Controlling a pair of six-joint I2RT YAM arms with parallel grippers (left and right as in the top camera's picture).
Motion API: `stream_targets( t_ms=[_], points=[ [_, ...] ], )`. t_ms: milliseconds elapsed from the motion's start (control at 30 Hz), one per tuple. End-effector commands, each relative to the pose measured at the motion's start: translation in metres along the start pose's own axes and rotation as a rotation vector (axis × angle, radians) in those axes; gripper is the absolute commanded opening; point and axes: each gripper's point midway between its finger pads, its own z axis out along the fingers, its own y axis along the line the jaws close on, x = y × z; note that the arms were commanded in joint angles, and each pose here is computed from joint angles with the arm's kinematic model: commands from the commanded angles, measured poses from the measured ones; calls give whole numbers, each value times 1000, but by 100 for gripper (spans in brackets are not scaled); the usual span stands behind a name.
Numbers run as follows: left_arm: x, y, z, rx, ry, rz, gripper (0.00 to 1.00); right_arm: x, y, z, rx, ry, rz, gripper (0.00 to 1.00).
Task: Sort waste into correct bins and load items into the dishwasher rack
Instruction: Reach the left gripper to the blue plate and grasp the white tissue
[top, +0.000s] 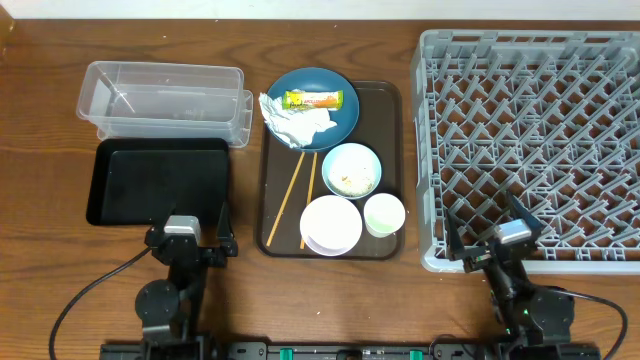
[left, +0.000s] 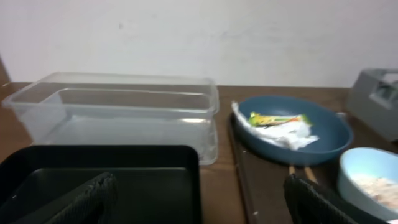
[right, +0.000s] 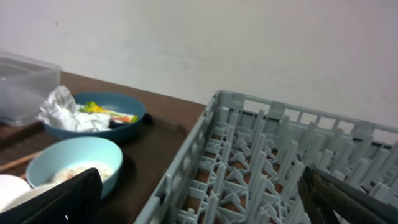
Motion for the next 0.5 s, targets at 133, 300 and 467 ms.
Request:
stream_targets(
  t_ms=[133, 300, 467],
  points=[
    [-86, -29, -9, 147, -73, -42, 88, -68, 1, -1, -36, -12, 33, 99],
    [-124, -32, 10, 174, 35, -67, 88, -106, -5, 13, -42, 67, 50, 99],
    [-156, -38, 49, 221, 229, -122, 88, -138, -8, 34, -72, 167, 74, 99]
  ],
)
